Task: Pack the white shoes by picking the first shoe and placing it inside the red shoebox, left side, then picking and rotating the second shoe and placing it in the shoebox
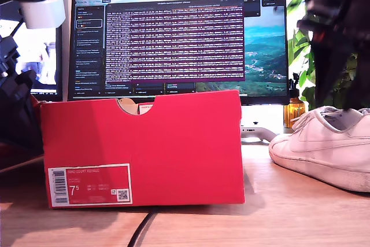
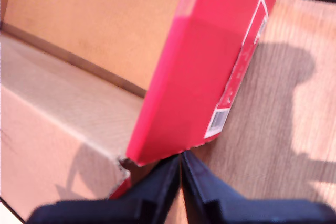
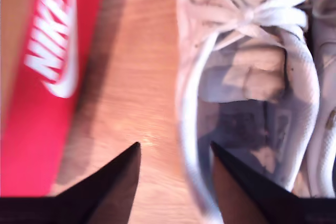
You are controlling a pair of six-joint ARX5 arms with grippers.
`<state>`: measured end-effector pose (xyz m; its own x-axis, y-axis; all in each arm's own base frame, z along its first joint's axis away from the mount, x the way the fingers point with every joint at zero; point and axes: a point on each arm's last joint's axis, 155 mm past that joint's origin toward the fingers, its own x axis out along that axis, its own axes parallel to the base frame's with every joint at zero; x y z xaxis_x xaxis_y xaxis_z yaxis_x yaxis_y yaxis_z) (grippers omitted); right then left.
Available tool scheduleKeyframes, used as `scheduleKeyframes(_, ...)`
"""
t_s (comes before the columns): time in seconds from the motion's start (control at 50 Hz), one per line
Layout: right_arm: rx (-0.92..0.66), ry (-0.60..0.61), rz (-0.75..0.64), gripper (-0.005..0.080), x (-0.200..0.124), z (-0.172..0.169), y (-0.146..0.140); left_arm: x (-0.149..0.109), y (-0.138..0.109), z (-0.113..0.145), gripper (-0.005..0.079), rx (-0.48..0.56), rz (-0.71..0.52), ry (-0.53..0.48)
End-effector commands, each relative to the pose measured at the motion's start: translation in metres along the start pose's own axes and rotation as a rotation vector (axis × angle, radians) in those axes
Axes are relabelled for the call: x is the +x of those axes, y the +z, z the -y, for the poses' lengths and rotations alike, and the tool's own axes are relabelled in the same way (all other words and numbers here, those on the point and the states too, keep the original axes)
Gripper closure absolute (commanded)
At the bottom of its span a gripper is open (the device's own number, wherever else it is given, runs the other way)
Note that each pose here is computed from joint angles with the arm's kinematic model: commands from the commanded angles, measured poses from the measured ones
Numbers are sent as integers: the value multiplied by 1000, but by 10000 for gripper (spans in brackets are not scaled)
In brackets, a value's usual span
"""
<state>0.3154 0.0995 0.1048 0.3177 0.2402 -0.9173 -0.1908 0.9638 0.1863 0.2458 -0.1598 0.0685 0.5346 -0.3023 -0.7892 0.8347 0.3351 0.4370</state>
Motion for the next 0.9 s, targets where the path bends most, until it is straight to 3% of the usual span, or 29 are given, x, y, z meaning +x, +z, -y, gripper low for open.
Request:
scheduleKeyframes(0.0,-14,-7,-25,364,7,0,-2,0,7,-4,761,-8,20,12)
scheduleKeyframes(0.42,-77,-51,-180,375,57,16,-21,0,7,-4,761,-8,18,10)
scheduleKeyframes(0.5,-80,-50,-187,481,64,16,-21,0,6,-4,762,-8,17,9)
scheduleKeyframes(0.58,-76,-50,-169,755,66,15,-16,0,6,-4,762,-8,17,9)
scheduleKeyframes(0.6,-78,-49,-166,772,66,15,-16,0,6,-4,761,-8,16,9)
scheduleKeyframes(0.88,-73,-29,-141,765,54,-3,-1,0,6,-3,761,-8,14,7)
